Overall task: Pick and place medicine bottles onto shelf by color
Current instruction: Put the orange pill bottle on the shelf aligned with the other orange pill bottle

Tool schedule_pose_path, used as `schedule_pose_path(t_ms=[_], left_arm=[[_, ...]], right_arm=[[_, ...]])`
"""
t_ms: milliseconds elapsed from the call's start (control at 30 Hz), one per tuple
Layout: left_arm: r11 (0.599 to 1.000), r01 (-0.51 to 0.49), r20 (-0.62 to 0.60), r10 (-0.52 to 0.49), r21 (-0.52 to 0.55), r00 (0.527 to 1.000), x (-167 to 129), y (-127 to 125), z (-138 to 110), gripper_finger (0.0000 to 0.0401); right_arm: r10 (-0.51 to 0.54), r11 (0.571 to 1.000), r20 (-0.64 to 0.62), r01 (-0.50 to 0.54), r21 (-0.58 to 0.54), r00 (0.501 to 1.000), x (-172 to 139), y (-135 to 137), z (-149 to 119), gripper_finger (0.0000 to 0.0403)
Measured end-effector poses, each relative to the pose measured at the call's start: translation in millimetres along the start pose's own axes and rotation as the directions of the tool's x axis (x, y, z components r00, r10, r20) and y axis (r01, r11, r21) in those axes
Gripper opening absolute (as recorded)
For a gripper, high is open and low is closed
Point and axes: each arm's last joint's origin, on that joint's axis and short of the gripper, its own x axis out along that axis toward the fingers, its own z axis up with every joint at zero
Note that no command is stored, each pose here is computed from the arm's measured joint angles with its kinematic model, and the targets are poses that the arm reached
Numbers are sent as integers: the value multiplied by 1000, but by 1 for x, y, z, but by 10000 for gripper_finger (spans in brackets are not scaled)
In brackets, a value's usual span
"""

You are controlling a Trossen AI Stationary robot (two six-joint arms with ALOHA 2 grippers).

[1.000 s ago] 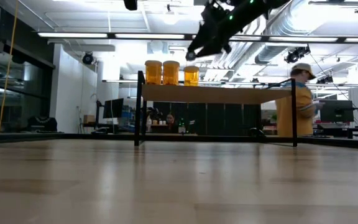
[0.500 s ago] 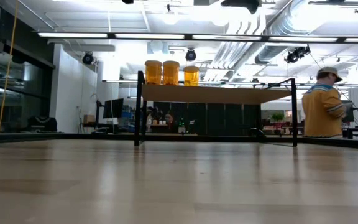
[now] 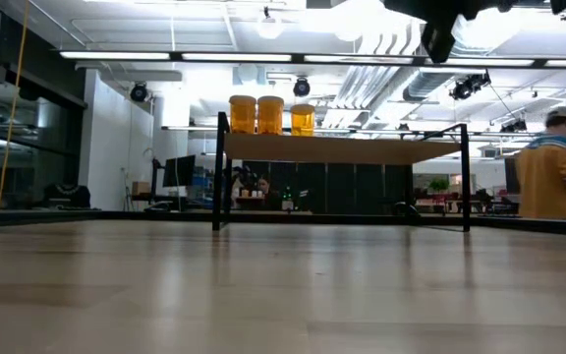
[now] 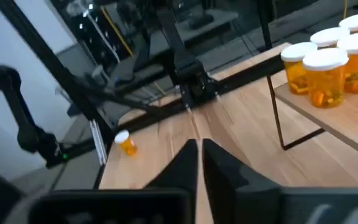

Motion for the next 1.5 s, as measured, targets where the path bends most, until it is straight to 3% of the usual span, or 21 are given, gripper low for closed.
schedule_pose_path(t_ms=[233,533,800,933,1033,1200,1267,1367,1500], left_arm=[[999,-28,-8,28,-17,1000,0,1,-1,169],[996,15,-33,-18,-89,999,0,-1,-3,274],[976,149,-71,-162,-162,984,0,-13,-7,334],[964,163,-236,-212,-211,948,-4,-27,-6,341],[964,156,-447,-240,-216,862,-11,-44,-3,341],[959,81,-772,-268,-273,576,-36,-75,-26,340],[954,36,-850,-283,-299,444,-49,-91,-42,340],[953,10,-908,-291,-302,301,-67,-118,-65,340],[963,8,-936,-265,-270,232,-92,-152,-97,340]], right_arm=[[-34,998,26,33,46,999,2,-3,-6,4],[-36,999,38,35,33,999,2,-2,-3,1],[-39,999,40,38,33,998,2,-2,-3,1],[-41,999,39,40,33,998,2,-3,-3,0],[-48,998,25,47,32,999,2,-3,-5,0],[-63,997,-8,63,46,998,2,-5,-8,0],[-69,997,-22,70,44,997,2,-5,-9,0],[-76,996,-36,78,41,996,2,-6,-10,0],[-89,995,-60,91,37,994,1,-7,-13,0]])
